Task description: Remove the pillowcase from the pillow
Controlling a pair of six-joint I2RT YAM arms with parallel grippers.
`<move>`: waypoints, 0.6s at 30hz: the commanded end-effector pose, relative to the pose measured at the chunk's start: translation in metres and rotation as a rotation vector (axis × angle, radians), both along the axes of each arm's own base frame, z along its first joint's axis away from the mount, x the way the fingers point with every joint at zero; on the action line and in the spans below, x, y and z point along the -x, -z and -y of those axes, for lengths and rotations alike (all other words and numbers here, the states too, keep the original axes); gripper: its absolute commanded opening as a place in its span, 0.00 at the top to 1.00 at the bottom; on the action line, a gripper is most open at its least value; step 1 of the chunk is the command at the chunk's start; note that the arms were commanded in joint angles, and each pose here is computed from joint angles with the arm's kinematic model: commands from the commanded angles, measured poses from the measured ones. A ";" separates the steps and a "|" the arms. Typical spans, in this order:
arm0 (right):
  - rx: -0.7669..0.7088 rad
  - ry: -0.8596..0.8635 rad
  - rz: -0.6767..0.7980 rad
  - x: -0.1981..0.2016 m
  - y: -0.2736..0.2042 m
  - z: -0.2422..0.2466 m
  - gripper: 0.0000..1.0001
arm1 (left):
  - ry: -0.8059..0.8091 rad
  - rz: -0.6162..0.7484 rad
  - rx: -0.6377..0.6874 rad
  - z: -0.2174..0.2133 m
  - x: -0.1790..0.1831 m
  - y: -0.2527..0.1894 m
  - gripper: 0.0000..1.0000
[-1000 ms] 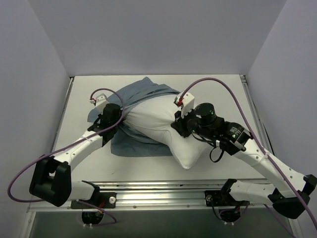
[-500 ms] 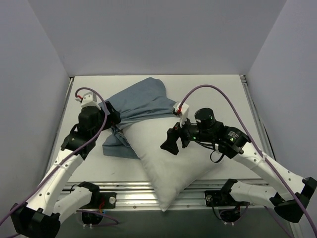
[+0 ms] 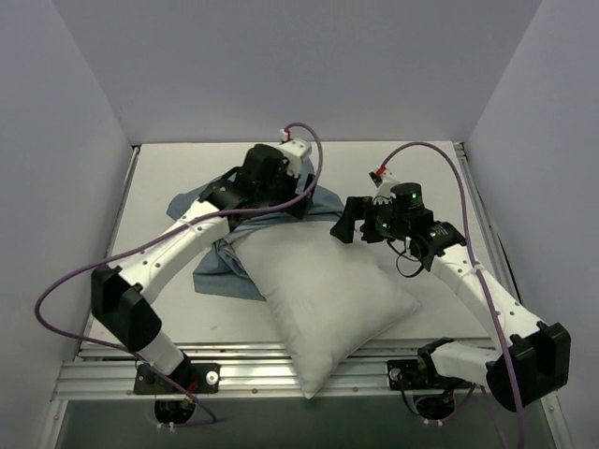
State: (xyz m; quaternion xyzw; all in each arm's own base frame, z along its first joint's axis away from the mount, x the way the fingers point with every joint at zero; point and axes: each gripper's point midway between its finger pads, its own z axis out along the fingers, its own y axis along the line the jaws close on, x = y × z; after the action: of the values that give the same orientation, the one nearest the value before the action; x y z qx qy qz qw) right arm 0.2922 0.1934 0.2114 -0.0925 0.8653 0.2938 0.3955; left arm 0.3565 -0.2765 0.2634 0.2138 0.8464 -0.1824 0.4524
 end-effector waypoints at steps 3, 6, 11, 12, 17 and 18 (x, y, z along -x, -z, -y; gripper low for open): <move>-0.111 -0.037 -0.067 -0.003 0.019 -0.018 0.01 | 0.131 0.022 -0.138 0.038 -0.019 0.014 0.01; -0.119 -0.077 -0.124 0.004 0.040 -0.025 0.01 | 0.123 0.022 -0.197 0.042 -0.036 0.031 0.02; -0.121 -0.173 -0.150 0.015 0.059 -0.045 0.20 | 0.085 -0.025 -0.273 0.039 -0.052 0.067 0.46; -0.121 -0.187 -0.150 0.017 0.059 -0.049 0.42 | 0.065 -0.030 -0.279 0.035 -0.057 0.071 0.54; -0.067 -0.278 -0.112 0.033 0.055 -0.072 1.00 | -0.141 -0.060 -0.257 -0.004 -0.090 0.078 0.97; -0.049 -0.306 -0.078 0.037 0.048 -0.079 1.00 | -0.201 -0.051 -0.264 -0.017 -0.098 0.075 0.98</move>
State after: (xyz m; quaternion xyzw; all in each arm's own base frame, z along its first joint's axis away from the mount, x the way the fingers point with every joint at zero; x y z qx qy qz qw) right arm 0.2768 0.2489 0.1493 -0.1363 0.8659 0.3614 0.3179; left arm 0.4191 -0.3029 0.1790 0.2648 0.8775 -0.0813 0.3915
